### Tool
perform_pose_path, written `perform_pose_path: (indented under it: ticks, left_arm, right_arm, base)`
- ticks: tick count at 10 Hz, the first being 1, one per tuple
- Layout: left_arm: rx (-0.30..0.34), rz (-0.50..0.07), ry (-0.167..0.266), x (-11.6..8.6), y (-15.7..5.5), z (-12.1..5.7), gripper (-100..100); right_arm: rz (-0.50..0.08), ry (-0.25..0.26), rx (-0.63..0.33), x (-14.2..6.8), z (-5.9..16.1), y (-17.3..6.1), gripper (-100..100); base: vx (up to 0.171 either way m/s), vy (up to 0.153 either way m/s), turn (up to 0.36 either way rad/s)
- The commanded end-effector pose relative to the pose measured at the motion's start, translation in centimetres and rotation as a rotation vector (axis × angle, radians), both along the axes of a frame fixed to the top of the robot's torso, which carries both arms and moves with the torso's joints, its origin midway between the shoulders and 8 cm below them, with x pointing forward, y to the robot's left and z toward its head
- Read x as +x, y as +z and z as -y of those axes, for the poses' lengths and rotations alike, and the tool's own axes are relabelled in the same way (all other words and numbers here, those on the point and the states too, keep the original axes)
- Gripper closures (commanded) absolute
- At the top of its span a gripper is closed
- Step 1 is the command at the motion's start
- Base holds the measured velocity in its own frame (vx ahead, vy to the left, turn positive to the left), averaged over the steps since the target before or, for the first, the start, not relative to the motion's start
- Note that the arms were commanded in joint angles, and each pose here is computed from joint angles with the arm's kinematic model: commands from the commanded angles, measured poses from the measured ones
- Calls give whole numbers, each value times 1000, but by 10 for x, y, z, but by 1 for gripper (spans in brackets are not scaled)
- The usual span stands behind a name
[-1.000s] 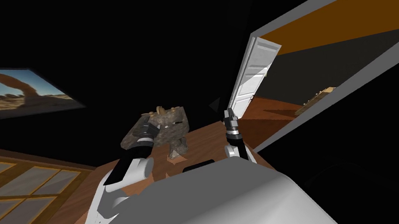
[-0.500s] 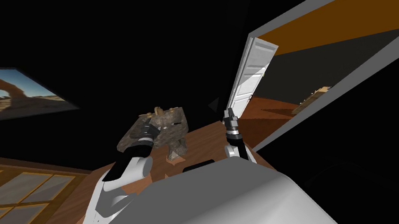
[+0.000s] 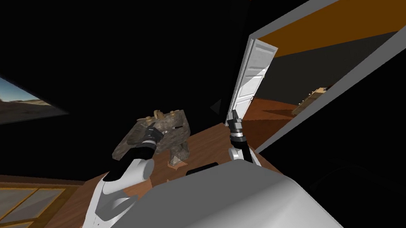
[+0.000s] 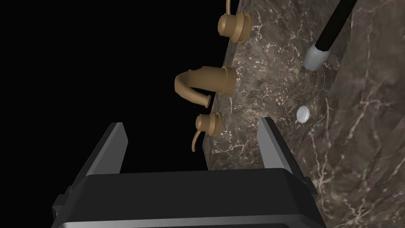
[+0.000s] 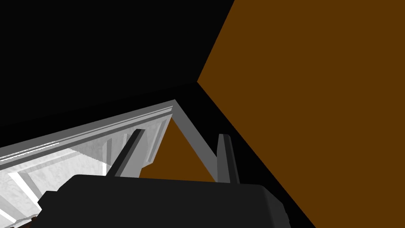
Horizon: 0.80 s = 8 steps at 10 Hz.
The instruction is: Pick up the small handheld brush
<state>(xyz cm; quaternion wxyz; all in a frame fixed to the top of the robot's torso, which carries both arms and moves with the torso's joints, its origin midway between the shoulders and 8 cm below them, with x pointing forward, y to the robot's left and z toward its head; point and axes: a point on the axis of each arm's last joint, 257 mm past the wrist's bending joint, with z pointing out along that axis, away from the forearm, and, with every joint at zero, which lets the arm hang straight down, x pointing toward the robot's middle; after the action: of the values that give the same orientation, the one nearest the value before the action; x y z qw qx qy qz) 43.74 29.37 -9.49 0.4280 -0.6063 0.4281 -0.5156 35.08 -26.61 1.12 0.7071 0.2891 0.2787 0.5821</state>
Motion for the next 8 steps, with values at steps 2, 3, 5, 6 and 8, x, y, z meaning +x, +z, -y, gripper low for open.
perform_pose_path:
  ticks: [2, 3, 5, 6, 8]
  left_arm:
    - [-27, -61, -1, 0, -13, -1, -100]
    - [-28, -71, -1, -1, -16, -1, -100]
    - [-54, -121, -5, -2, -26, -1, -100]
    - [-54, -129, -4, -3, -28, -1, -100]
    - [-79, -180, -11, -5, -38, -1, -100]
  right_arm:
    - [0, 0, 0, 0, 0, 0, 0]
    - [0, 0, 0, 0, 0, 0, 0]
    - [0, 0, 0, 0, 0, 0, 0]
    - [0, 0, 0, 0, 0, 0, 0]
    - [0, 0, 0, 0, 0, 0, 0]
  base:
    - [27, 6, -106]
    - [12, 8, 9]
    - [32, 12, -103]
    - [19, 7, -12]
    - [29, 17, -129]
